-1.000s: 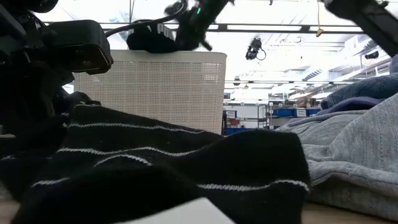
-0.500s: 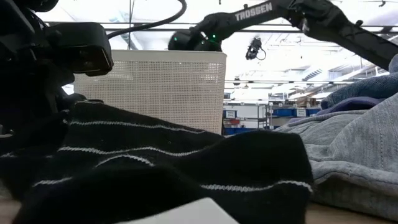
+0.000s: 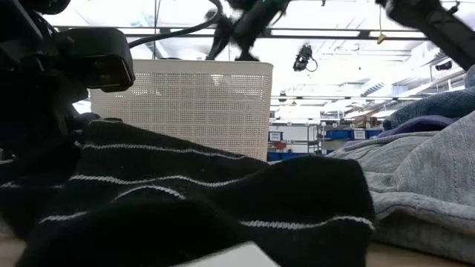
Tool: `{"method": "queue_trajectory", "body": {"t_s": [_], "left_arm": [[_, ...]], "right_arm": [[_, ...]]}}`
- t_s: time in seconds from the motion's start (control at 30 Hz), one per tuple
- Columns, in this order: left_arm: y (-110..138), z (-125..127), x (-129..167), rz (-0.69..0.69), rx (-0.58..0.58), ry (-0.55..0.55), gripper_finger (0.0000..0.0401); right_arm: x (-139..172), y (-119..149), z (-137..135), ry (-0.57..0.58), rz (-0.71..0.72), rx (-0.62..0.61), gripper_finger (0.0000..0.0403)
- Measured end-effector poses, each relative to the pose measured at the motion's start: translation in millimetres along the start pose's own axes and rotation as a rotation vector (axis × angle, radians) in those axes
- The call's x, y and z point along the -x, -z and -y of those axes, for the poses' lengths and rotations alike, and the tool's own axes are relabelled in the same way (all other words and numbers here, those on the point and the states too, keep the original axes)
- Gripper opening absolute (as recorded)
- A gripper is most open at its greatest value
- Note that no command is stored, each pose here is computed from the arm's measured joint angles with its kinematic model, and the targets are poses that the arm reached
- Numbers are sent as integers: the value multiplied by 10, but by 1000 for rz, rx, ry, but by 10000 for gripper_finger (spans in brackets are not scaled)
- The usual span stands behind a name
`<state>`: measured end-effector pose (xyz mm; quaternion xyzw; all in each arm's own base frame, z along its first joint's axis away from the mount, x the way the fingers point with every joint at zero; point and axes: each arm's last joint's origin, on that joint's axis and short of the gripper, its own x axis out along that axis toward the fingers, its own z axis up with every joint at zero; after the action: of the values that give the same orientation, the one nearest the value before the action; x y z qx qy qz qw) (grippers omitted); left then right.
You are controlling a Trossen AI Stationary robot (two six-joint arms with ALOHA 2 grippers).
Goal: Sort clothes
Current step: Put the left black sock into the white laundry bin
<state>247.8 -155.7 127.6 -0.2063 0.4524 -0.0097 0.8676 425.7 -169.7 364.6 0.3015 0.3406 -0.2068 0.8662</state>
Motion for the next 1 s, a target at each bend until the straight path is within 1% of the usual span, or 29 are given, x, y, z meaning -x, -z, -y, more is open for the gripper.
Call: {"method": "queue_trajectory", "body": {"t_s": [0.07, 0.13, 0.17, 0.23, 0.27, 0.3, 0.43, 0.53, 0.63, 0.7, 0.77, 0.9, 1.0], "left_arm": [[1, -4, 0, 3, -1, -8, 101], [3, -8, 0, 5, -2, -16, 92], [3, -11, 0, 6, -3, -19, 82], [4, -12, 0, 6, -3, -21, 47], [3, -9, 0, 3, -2, -17, 25], [3, -8, 2, 1, 1, -14, 14], [1, 0, 16, -14, 57, 6, 4], [-17, 16, 76, -22, 112, 28, 2], [-77, 52, 199, -30, 148, 16, 2], [-141, 94, 303, -44, 145, -15, 1], [-219, 145, 409, -51, 119, -56, 1], [-392, 277, 606, -79, 56, -121, 1], [-534, 357, 777, -100, 41, -187, 0]], "right_arm": [[355, -42, -95, -28, 75, 58, 260], [776, -47, -194, -66, 148, 106, 257], [1011, -31, -247, -87, 186, 127, 257], [1437, 40, -353, -131, 248, 163, 256], [1629, 86, -390, -150, 273, 179, 256], [1821, 146, -433, -174, 294, 191, 256], [2580, 444, -510, -250, 370, 230, 255], [3027, 723, -510, -257, 394, 256, 254], [3315, 1005, -463, -174, 387, 286, 254], [3452, 1177, -413, -104, 373, 284, 254], [3548, 1325, -362, -63, 351, 265, 254], [3585, 1558, -296, -7, 282, 242, 254], [3509, 1677, -306, 26, 260, 245, 254]]}}
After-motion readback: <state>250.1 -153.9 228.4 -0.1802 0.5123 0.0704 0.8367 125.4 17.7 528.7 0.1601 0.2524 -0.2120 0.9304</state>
